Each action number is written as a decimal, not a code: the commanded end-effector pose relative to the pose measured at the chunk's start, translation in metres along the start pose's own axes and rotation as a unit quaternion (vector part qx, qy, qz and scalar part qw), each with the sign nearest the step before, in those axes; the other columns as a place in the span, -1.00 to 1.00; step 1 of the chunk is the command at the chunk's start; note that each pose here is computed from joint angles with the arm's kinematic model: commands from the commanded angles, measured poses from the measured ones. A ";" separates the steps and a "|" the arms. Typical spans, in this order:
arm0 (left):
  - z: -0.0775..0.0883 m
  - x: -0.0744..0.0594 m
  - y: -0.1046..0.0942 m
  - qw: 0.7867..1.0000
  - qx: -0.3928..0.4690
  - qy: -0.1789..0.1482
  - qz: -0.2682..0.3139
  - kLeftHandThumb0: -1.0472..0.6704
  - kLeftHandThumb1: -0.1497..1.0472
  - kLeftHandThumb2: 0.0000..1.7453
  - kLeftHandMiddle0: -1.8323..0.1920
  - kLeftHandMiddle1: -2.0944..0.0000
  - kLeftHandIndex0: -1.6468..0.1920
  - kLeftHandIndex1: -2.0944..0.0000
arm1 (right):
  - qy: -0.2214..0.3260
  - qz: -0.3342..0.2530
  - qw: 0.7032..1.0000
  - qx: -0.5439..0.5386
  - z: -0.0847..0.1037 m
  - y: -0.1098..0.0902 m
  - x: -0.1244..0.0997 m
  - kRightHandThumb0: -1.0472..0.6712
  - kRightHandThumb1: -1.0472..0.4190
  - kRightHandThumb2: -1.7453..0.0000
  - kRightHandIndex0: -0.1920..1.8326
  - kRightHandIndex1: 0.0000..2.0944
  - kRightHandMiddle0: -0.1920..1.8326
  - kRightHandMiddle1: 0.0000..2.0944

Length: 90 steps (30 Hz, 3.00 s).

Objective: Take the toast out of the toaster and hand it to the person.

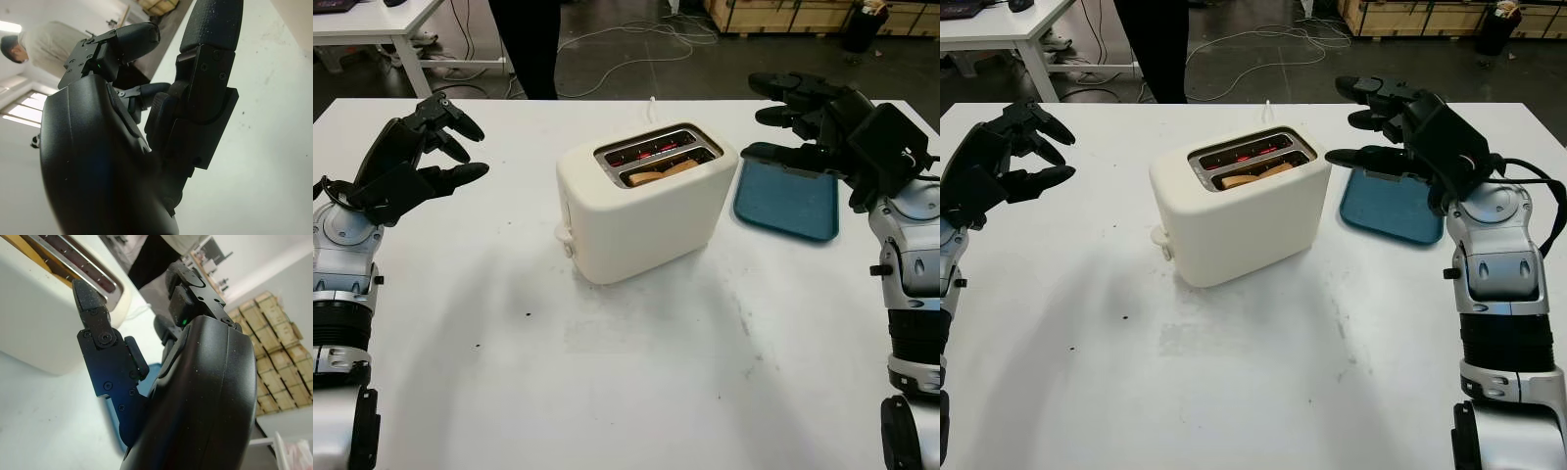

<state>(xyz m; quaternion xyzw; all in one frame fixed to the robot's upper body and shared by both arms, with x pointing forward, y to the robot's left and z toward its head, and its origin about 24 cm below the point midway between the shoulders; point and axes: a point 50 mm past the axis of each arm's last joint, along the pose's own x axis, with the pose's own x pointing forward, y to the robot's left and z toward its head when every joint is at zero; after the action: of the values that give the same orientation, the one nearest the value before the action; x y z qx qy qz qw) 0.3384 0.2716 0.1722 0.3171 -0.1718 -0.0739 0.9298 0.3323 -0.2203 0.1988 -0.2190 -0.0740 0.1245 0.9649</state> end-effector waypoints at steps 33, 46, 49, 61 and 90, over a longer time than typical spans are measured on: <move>0.007 0.003 0.005 1.000 -0.022 -0.006 -0.006 -1.00 0.79 -0.81 0.66 -0.58 0.64 -0.48 | -0.025 0.002 0.999 -0.023 0.013 -0.005 0.003 -0.31 -0.59 1.00 -0.75 -0.21 -0.35 -0.98; 0.005 0.003 0.004 1.000 -0.027 -0.002 -0.005 -1.00 0.79 -0.82 0.67 -0.59 0.64 -0.49 | -0.017 0.002 1.000 -0.013 0.010 -0.004 0.004 -0.31 -0.58 1.00 -0.75 -0.19 -0.35 -0.98; 0.005 0.003 0.004 1.000 -0.031 -0.002 -0.005 -1.00 0.79 -0.83 0.67 -0.59 0.64 -0.49 | -0.019 0.001 1.000 -0.016 0.011 -0.004 0.004 -0.32 -0.58 1.00 -0.75 -0.19 -0.35 -0.98; 0.003 0.000 0.005 1.000 -0.023 -0.007 0.000 -1.00 0.79 -0.82 0.62 -0.58 0.62 -0.50 | -0.022 -0.002 1.000 -0.010 0.010 -0.003 0.004 -0.30 -0.56 1.00 -0.74 -0.19 -0.34 -0.98; 0.004 0.005 0.000 1.000 -0.008 -0.003 -0.009 -1.00 0.79 -0.81 0.62 -0.59 0.63 -0.52 | -0.025 0.002 0.999 -0.023 0.013 -0.005 0.005 -0.34 -0.56 1.00 -0.72 -0.21 -0.33 -0.97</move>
<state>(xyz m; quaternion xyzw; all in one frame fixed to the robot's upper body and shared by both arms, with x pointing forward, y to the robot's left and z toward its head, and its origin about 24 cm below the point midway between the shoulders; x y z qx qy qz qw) 0.3397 0.2710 0.1693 0.3081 -0.1568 -0.0813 0.9348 0.3344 -0.2197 0.2058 -0.2340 -0.0868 0.1278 0.9599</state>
